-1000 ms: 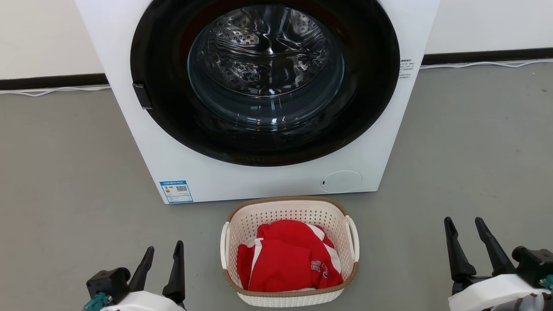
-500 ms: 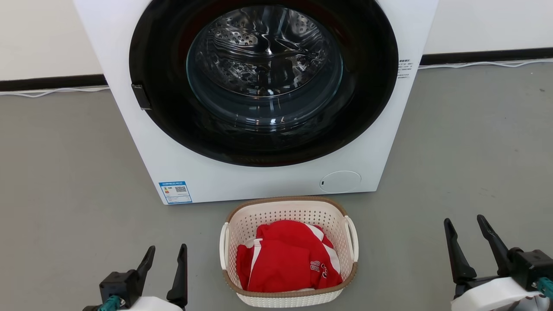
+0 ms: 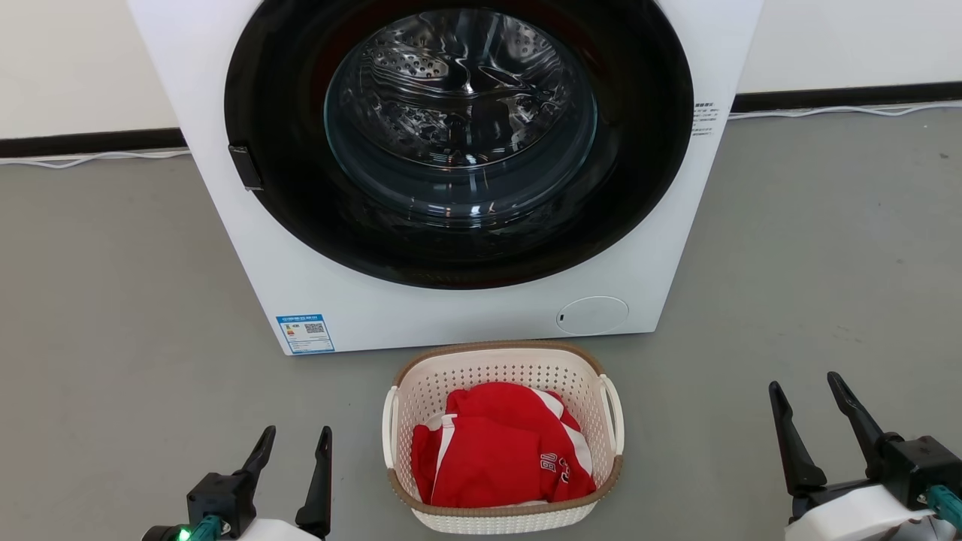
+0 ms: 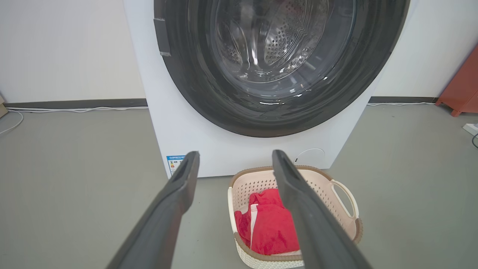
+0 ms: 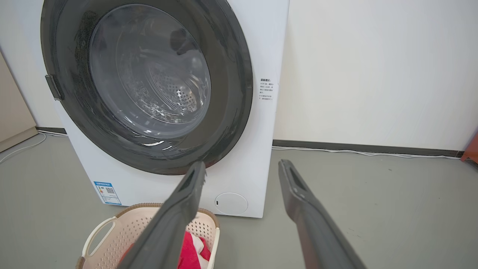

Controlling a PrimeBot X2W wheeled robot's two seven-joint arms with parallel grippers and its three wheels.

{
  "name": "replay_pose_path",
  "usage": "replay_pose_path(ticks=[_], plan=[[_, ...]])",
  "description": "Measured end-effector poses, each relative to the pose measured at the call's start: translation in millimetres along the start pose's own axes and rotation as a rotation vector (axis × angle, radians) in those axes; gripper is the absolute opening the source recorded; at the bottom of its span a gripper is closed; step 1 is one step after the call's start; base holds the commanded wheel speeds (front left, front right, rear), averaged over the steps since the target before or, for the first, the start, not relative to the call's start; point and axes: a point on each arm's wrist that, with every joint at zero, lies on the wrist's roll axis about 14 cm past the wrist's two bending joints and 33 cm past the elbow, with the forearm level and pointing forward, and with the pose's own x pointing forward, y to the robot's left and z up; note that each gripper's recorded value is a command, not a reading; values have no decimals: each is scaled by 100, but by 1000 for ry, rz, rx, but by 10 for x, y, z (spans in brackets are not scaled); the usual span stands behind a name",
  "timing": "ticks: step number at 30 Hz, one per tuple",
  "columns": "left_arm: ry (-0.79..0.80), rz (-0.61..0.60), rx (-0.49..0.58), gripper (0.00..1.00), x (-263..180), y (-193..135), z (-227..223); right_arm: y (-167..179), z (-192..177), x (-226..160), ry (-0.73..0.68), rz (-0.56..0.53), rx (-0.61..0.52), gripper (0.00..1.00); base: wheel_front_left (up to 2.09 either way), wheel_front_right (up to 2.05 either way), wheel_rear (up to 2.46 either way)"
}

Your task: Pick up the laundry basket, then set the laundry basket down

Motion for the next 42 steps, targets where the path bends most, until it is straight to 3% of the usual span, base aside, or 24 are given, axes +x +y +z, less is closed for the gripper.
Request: replay_pose_path(ticks=[15,24,34,42], plan=[[28,6,-14,100,15,15,-90,14,-81,37,25,4,4,100,0,0,0],[108,-5,-33,100,362,-13,-322,60,-156,453,42,20,22,100,0,0,0],[278,-42,-39,100,931,-120,-836,154,-767,1023,211,49,50,100,0,0,0],[451,-39,-10,100,1332,-84,-1380,282,-1541,1292,427,90,48,100,0,0,0]])
